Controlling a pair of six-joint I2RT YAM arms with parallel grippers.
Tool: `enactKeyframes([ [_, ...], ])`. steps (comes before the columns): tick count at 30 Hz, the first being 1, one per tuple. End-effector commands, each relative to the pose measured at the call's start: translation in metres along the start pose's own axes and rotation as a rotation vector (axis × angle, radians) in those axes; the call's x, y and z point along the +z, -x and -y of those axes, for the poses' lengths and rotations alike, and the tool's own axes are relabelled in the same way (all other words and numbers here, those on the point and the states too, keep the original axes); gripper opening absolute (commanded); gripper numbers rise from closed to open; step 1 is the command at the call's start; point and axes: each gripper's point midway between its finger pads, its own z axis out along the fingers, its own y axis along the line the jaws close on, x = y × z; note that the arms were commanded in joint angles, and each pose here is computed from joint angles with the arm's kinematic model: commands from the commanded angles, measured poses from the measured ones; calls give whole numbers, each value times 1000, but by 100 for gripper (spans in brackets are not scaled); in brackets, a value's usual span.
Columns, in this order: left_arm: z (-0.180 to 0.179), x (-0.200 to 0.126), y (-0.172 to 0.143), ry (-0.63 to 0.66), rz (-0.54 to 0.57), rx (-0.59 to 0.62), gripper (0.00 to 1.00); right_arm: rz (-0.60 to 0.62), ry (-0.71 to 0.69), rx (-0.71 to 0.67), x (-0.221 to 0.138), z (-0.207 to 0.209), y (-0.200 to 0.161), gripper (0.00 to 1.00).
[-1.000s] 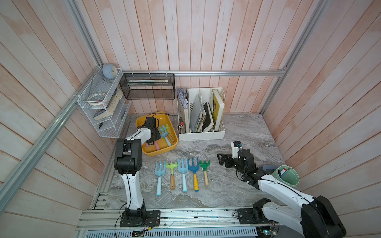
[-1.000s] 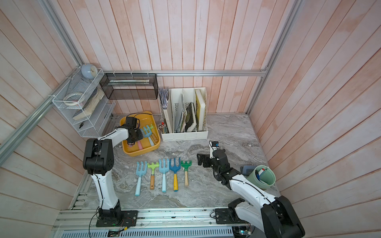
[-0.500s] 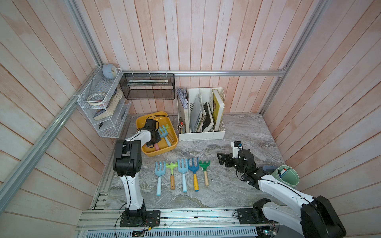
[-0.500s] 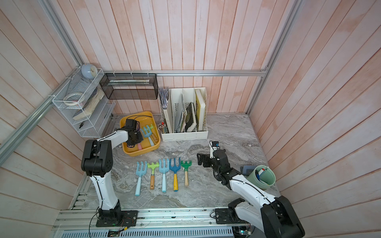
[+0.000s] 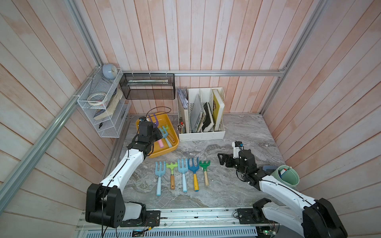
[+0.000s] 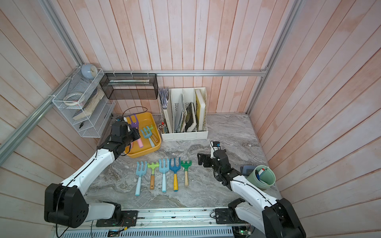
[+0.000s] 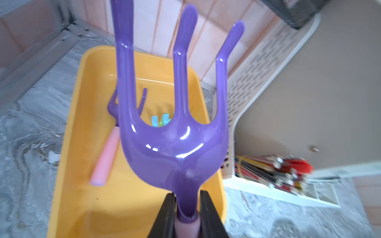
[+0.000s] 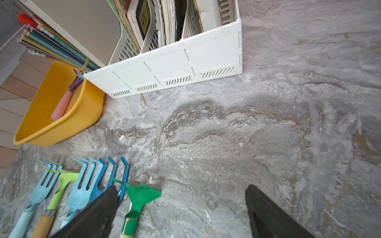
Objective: Take the hand rake out of the storage box
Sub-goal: Pick up the rake from the storage box, then place the rake at the center of the board.
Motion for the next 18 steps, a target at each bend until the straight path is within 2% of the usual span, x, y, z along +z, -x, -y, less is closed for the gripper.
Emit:
enactKeyframes([
  [1, 49, -24, -22, -129, 9, 22, 0, 31, -55, 35, -11, 4, 16, 98],
  [7, 179, -42, -120, -421, -92, 46, 0, 94, -286, 97, -38, 41, 28, 98],
  [9, 217, -32, -163, -506, -192, 70, 0, 114, -350, 117, -47, 54, 26, 98],
  [11, 243, -18, -199, -534, -293, 92, 0, 125, -391, 135, -53, 63, 22, 98],
  [14, 267, -6, -238, -591, -370, 68, 0, 144, -455, 172, -61, 79, 13, 98],
  [18, 265, 20, -273, -545, -441, 48, 0, 178, -444, 210, -65, 82, 9, 98],
])
